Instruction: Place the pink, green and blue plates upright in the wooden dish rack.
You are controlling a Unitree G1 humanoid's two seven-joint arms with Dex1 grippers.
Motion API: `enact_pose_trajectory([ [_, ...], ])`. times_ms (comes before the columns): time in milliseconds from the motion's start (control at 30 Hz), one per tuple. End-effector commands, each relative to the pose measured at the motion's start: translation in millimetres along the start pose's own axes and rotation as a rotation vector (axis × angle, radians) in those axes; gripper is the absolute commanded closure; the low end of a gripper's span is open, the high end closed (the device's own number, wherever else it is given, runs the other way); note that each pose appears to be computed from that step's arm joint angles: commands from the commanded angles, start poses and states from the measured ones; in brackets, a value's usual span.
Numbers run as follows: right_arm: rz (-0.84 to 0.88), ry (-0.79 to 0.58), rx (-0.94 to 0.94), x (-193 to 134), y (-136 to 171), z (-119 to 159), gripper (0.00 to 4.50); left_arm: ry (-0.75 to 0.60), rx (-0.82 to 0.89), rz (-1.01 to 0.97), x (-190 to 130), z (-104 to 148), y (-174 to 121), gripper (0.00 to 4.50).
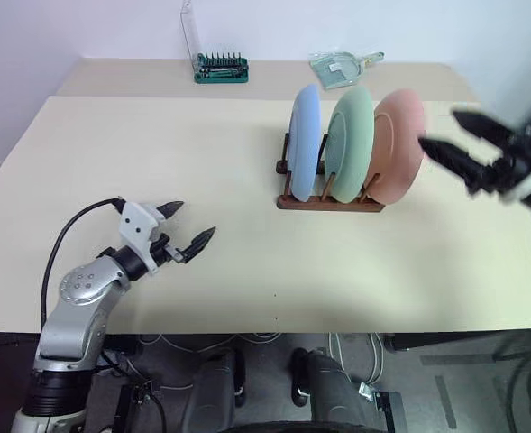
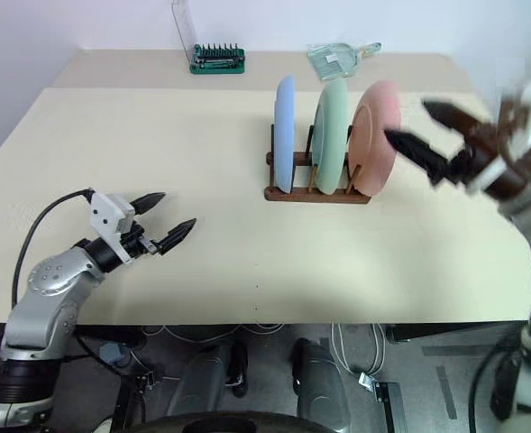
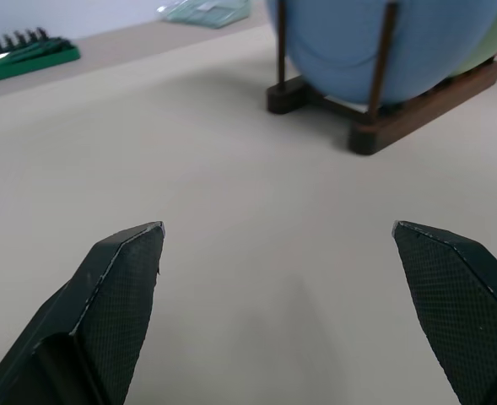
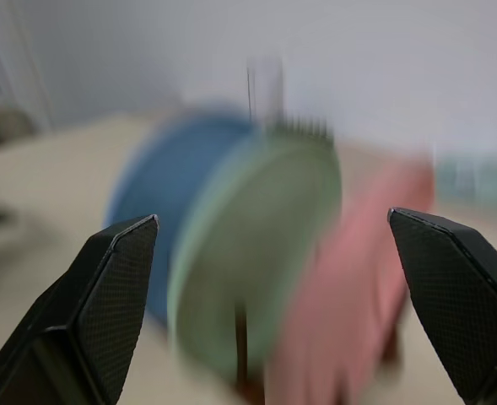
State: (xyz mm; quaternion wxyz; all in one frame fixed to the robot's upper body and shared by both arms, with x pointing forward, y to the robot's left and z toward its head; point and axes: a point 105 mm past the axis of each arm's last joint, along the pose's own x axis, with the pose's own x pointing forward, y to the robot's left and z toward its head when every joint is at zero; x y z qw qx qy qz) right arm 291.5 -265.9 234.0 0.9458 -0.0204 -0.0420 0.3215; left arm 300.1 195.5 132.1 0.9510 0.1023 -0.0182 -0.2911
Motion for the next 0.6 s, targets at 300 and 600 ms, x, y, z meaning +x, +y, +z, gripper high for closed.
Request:
enact_pose_trajectory([
  [300,-0.126,0.153,-0.083,-20.6,-30.7,-56.2,0.05,0.017,0.008,0.046,-17.9,-6.7,15.2,0.00],
  [600,-0.098,0.177,-0.060,-5.0,-29.1,-71.0,0.05,0.029,-0.011,0.057,-22.0,-9.7,6.3,0.00],
])
